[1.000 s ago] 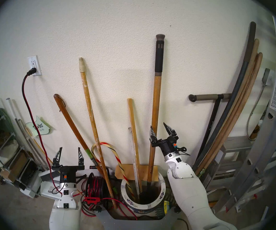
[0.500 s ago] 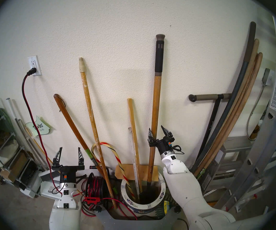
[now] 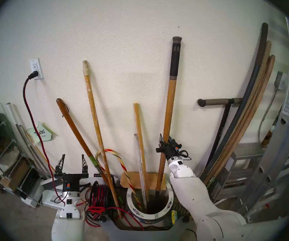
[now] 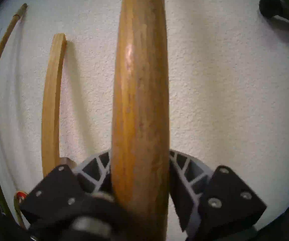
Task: Take wooden sticks or brooms out of the pot
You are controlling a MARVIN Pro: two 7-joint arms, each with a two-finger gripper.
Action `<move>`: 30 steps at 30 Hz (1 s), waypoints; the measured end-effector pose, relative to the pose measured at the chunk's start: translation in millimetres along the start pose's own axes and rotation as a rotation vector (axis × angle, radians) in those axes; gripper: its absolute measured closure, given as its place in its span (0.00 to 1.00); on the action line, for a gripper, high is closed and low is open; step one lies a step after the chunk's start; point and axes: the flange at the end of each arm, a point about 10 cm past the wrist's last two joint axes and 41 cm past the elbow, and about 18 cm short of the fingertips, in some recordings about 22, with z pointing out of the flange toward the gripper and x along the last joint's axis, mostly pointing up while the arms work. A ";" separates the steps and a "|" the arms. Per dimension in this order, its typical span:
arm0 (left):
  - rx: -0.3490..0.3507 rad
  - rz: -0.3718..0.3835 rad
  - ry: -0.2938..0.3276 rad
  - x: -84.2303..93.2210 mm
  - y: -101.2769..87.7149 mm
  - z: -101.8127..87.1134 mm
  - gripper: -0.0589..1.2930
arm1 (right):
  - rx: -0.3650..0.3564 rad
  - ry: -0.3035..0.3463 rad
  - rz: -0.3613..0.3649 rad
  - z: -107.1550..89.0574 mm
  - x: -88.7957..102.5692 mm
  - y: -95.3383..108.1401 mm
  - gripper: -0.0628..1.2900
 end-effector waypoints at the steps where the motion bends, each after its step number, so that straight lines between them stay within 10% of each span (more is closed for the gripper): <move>1: 0.000 0.000 0.000 0.0 0.0 0.0 0.03 | 0.001 -0.003 0.002 0.5 -0.7 0.2 0.55; 8: 0.000 0.000 0.000 0.0 0.0 0.0 0.03 | 0.009 -0.010 0.007 3.0 -2.8 0.0 0.41; 12: 0.000 0.000 0.000 0.0 0.0 0.0 0.03 | 0.014 -0.010 0.005 3.9 -3.4 0.2 0.63; 30: 0.000 0.000 0.000 0.0 0.2 0.0 0.03 | 0.086 -0.032 0.020 3.7 0.7 -5.5 0.64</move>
